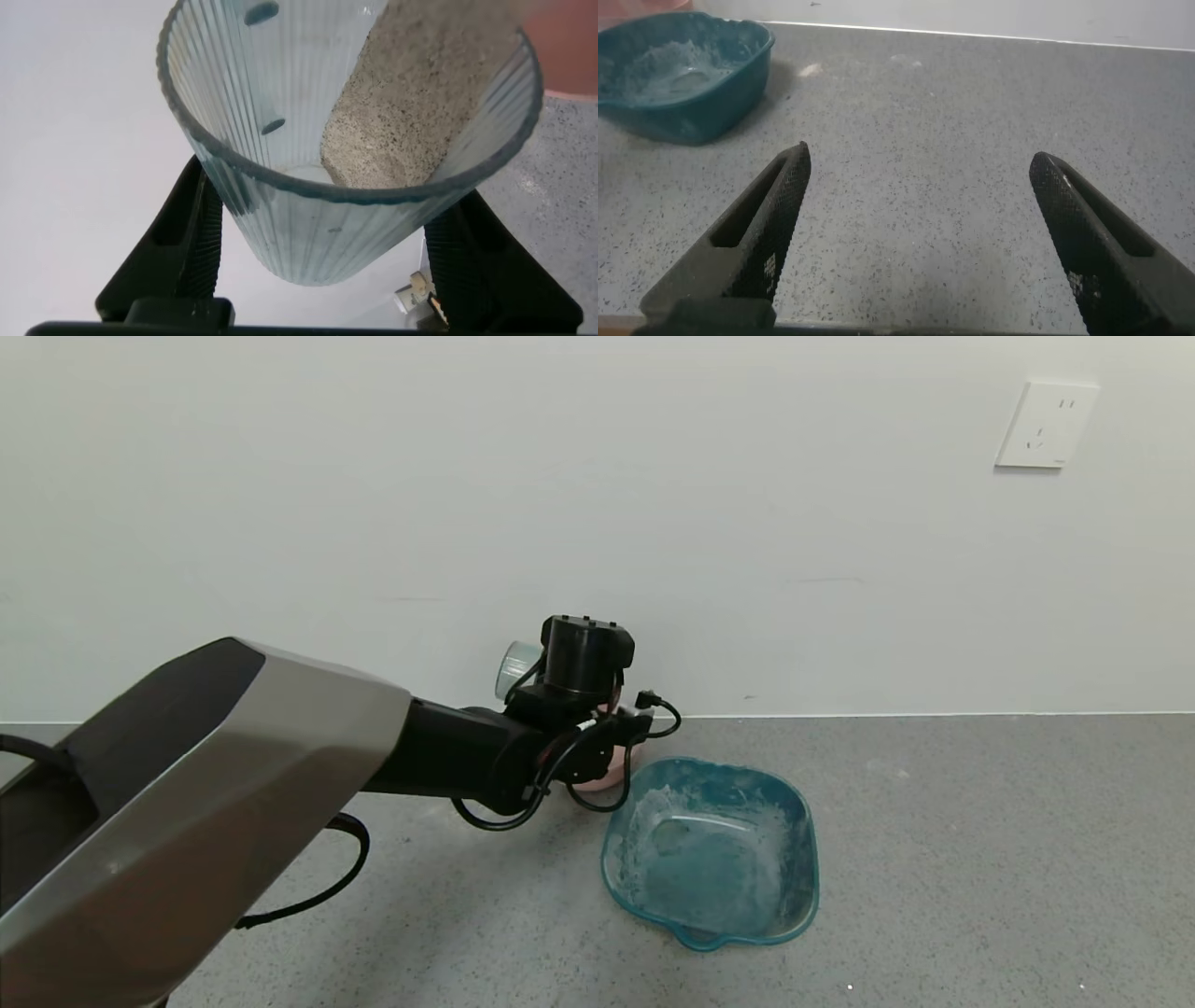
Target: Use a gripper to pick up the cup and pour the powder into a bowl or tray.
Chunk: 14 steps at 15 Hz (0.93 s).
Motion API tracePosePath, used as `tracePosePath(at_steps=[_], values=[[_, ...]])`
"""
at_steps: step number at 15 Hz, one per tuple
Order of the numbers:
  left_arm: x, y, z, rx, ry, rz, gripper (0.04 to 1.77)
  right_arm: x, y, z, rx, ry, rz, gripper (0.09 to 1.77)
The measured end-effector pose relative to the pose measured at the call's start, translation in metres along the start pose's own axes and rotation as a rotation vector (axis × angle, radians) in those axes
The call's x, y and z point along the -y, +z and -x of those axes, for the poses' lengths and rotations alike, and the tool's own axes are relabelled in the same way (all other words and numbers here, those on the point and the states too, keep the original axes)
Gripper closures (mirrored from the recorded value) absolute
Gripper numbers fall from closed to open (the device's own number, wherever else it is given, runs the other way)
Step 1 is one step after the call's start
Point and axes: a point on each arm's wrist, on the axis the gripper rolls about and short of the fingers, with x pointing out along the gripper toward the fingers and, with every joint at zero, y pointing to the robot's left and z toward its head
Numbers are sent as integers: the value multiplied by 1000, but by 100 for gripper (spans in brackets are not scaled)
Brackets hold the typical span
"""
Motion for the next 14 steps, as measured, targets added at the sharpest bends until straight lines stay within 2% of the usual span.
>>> tracePosePath(at_steps=[3,6,9,14], values=[[6,-4,3,2,6,68,55,0,0,0,0,0,-1,15],[19,-11,8,5,-25,156,55,0,0,0,0,0,-1,15],[23,-19,9,20,-29,269,55,0,0,0,0,0,0,15],[25,-40,13,3,-36,354,55,0,0,0,0,0,-1,15]])
